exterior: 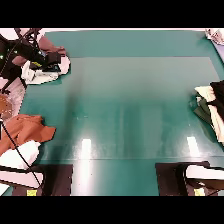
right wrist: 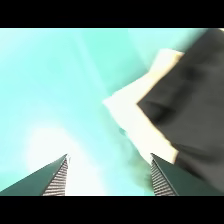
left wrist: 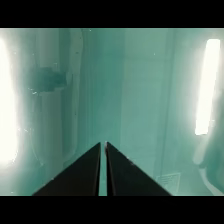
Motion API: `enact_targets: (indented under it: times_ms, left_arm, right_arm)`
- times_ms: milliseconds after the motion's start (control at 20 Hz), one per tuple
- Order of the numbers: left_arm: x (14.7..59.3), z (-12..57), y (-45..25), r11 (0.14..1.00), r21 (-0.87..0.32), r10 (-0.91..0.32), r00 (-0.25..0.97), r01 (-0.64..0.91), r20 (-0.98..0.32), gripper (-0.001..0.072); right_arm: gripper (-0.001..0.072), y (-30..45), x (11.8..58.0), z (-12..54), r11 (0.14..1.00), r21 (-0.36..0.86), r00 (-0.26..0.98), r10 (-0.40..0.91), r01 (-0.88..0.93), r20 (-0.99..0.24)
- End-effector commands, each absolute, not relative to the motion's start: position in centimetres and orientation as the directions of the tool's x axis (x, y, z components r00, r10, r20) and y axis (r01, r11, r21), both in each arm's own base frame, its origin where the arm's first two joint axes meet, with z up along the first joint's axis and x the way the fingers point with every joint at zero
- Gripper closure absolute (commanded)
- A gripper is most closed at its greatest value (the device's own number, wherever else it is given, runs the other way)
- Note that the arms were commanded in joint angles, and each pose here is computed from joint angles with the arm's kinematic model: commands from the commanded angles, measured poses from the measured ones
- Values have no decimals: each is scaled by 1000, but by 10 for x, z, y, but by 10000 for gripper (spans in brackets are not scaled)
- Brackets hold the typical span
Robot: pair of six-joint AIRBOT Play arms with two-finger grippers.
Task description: Fold the shirts.
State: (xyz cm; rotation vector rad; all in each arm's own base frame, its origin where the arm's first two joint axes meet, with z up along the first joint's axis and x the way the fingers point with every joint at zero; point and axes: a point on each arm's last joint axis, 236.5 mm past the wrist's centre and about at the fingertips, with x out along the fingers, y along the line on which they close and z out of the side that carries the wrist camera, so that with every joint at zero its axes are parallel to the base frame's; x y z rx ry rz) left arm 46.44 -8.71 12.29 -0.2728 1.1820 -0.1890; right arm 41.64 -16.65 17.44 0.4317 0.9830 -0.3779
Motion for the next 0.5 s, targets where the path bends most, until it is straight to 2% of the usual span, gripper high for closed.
enact_targets:
  times_ms: [0,200,450]
  left_arm:
    - [464,123,-87,952,-308,-287,368,2,-884,626]
    - [464,123,-87,952,-308,-287,368,2,-884,626]
    - [464,123,-87,952,-308,-287,368,2,-884,626]
  right_arm:
    - [143,-101,441,171,918,202,549,-21,342,-836]
    - [143,-42,440,162,946,228,588,52,230,-807]
    - [143,-3,416,152,960,235,614,93,154,-784]
